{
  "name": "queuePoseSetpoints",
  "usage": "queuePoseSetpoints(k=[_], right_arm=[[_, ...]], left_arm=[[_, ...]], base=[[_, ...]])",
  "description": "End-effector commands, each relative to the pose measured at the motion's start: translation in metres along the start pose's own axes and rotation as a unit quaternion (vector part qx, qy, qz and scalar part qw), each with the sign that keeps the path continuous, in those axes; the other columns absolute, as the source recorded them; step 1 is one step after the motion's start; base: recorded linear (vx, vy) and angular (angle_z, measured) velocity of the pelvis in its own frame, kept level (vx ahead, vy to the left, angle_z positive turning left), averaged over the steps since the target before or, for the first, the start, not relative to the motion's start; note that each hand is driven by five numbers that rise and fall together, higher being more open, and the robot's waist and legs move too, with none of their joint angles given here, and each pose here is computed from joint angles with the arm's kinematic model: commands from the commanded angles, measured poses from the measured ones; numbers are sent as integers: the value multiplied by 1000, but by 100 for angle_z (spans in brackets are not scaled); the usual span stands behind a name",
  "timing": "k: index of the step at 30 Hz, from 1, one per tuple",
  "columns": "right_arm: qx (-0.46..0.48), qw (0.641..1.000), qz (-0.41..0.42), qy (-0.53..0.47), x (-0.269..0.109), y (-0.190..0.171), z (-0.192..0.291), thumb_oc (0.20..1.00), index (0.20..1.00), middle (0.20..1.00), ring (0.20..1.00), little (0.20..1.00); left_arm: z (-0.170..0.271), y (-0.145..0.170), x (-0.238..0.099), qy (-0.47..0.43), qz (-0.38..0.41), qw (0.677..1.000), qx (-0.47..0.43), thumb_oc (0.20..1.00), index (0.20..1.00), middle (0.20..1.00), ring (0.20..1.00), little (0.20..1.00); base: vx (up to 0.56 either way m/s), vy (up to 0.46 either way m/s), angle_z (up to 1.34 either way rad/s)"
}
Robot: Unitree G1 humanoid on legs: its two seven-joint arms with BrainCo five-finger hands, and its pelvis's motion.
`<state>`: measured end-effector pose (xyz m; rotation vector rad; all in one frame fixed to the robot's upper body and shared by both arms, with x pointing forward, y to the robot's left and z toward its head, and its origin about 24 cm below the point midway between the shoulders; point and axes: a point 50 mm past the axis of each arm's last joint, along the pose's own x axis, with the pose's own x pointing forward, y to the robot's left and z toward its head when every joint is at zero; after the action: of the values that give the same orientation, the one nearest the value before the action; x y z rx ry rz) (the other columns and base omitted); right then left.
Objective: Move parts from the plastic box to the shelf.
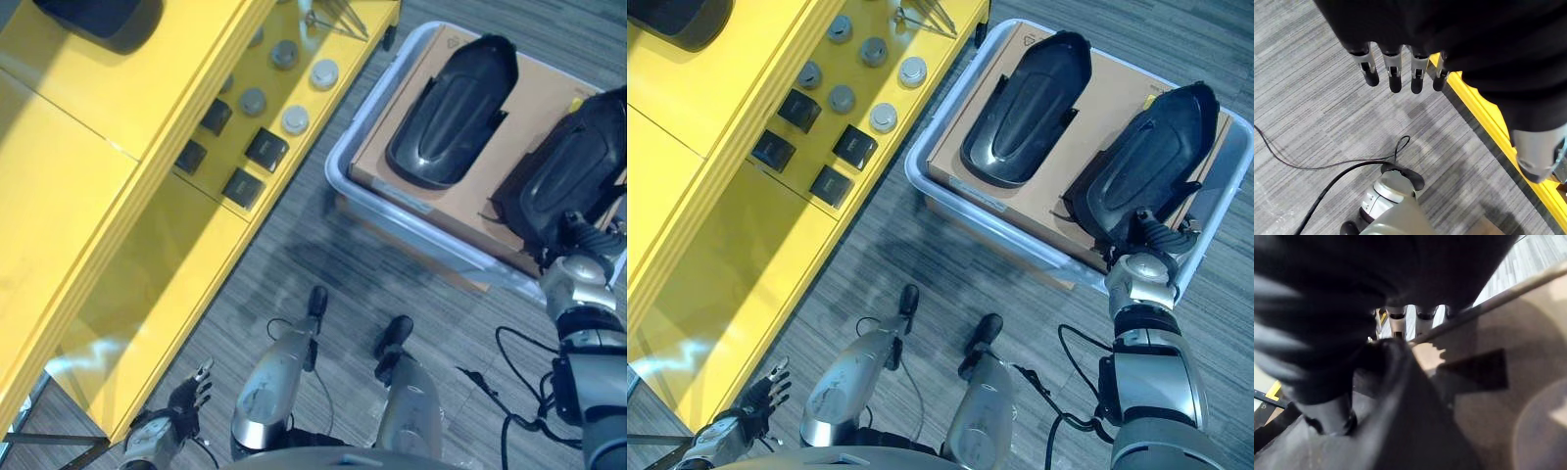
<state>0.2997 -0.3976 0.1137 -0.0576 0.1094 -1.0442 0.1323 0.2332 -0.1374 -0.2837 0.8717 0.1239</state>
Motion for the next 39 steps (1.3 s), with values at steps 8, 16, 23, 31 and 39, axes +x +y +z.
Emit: queuePoseSetpoints(k=[8, 16, 23, 31, 39], right_arm=[[-3, 1000, 17, 25, -6, 2, -18, 200, 200, 200, 200, 200], [28, 1000, 3, -7, -15, -8, -30, 200, 200, 200, 200, 200], [38, 997, 46, -54, -34, 0, -24, 200, 200, 200, 200, 200], [-9, 978, 193, -81, -77, 39, -31, 200, 200, 200, 200, 200], [-23, 945, 318, -73, -116, 95, -39, 200, 200, 200, 200, 200]], left_arm=[[8, 11, -5, -18, -1, 1000, 18, 1000, 1000, 1000, 1000, 1000], [23, 7, -8, -66, -19, 996, 52, 1000, 1000, 1000, 1000, 1000], [60, -15, -8, -117, -70, 989, 54, 1000, 1000, 1000, 1000, 1000], [134, -84, -4, -173, -183, 965, 74, 1000, 1000, 1000, 1000, 1000], [174, -194, 1, -130, -310, 942, 9, 1000, 1000, 1000, 1000, 1000]], base=[[-3, -4, 0], [26, -44, -1], [65, -39, -9], [92, 3, -18], [21, 1, -25]])
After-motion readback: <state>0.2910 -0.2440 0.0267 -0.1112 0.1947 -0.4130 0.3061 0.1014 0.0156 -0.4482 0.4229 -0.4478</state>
